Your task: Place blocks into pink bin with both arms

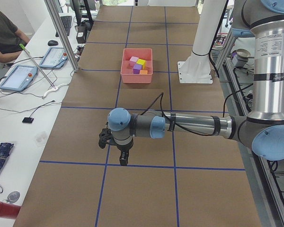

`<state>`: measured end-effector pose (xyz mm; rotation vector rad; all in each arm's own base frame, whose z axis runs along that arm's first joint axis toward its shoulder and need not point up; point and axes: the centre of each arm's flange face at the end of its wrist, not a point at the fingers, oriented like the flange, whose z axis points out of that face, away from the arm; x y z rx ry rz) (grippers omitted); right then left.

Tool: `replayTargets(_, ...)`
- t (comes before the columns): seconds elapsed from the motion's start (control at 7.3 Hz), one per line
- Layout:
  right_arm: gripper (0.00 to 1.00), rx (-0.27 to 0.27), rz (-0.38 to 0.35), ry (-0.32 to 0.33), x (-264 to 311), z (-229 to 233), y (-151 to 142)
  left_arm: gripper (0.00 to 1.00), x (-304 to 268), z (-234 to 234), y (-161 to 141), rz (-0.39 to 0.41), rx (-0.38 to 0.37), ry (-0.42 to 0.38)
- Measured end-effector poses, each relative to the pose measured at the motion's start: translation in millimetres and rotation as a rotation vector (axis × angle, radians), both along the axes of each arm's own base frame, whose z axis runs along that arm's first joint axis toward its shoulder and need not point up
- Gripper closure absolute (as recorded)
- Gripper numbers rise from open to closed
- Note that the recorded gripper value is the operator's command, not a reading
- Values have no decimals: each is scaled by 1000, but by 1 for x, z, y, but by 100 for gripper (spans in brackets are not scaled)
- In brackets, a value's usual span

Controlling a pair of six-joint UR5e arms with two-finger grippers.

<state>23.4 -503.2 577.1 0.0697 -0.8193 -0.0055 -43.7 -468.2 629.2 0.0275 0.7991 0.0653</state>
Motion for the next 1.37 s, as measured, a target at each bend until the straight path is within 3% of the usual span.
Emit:
replayTargets(0.68,0,-12,-28,-89,-11,-2,2,0,0,-6,-6,0,15,-1)
replayTargets(1.1,0,-9,-25,-87,-10,-4,-1,0,0,-4,-6,-1,13,-1)
replayTargets(1.37,0,-1,-24,-52,-9,-3,-4,0,0,-3,-6,-1,10,-1)
